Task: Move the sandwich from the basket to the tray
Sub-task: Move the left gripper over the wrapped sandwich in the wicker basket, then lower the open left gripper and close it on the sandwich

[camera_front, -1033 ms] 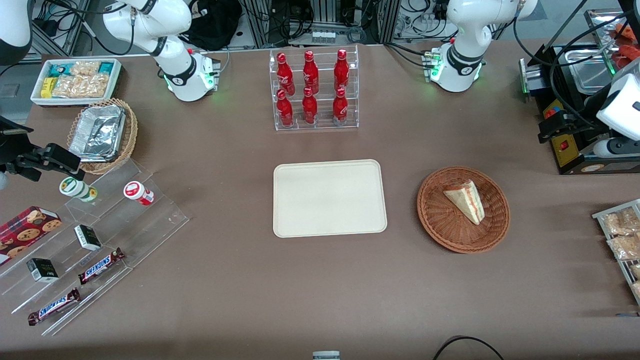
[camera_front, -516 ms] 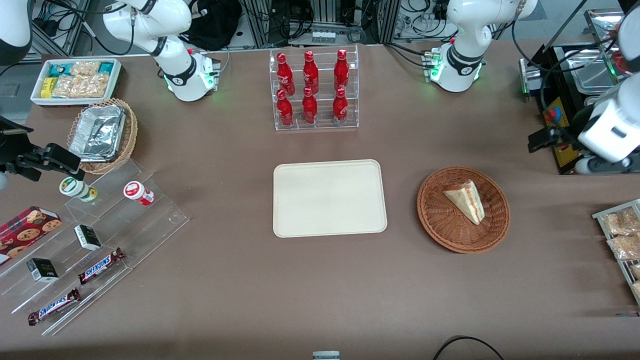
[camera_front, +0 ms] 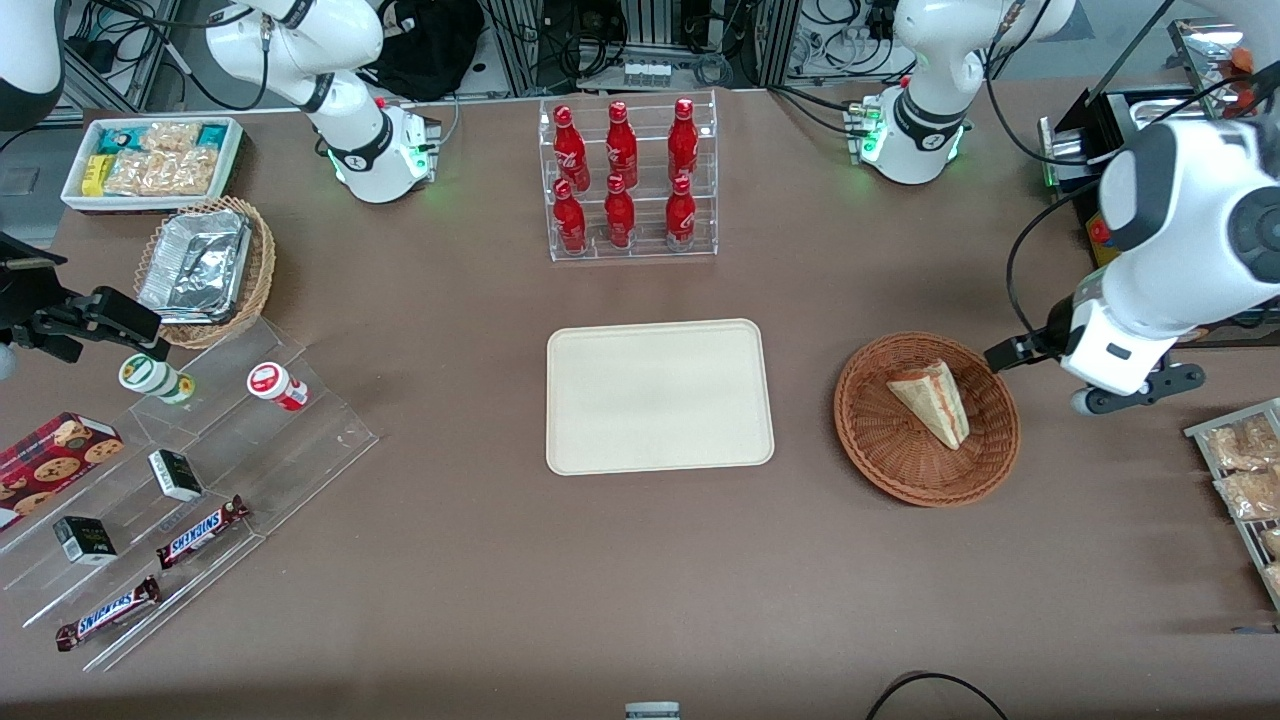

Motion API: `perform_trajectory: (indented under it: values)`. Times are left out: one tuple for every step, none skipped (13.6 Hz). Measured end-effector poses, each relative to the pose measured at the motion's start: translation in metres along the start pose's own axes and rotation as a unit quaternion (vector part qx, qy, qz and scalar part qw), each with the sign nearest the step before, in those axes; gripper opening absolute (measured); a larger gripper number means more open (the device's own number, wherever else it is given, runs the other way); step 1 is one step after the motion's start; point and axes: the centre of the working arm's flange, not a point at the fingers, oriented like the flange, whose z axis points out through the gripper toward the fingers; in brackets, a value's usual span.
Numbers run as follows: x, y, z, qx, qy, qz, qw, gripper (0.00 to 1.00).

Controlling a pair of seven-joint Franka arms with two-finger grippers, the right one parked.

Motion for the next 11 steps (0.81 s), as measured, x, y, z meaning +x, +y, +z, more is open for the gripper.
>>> perform_trajectory:
  values:
    - [-0.001, 0.0, 0.011, -0.002, 0.003, -0.025, 0.9997, 1.0]
    - [-0.003, 0.001, 0.021, -0.003, 0.005, -0.051, 0.9987, 1.0]
    - [-0.005, 0.003, 0.031, -0.004, 0.007, -0.072, 0.9974, 1.0]
    - [-0.008, 0.006, 0.041, -0.006, 0.01, -0.089, 0.996, 1.0]
    - [-0.012, 0.007, 0.052, -0.008, 0.012, -0.102, 0.9947, 1.0]
    - [-0.015, 0.008, 0.063, -0.009, 0.013, -0.113, 0.9934, 1.0]
    - [-0.018, 0.007, 0.074, -0.009, 0.013, -0.12, 0.9926, 1.0]
    - [-0.022, 0.007, 0.085, -0.008, 0.011, -0.123, 0.9923, 1.0]
    - [-0.024, 0.007, 0.097, -0.009, 0.01, -0.123, 0.9923, 1.0]
    - [-0.026, 0.009, 0.108, -0.011, 0.01, -0.124, 0.9922, 1.0]
    - [-0.028, 0.011, 0.119, -0.013, 0.01, -0.126, 0.9919, 1.0]
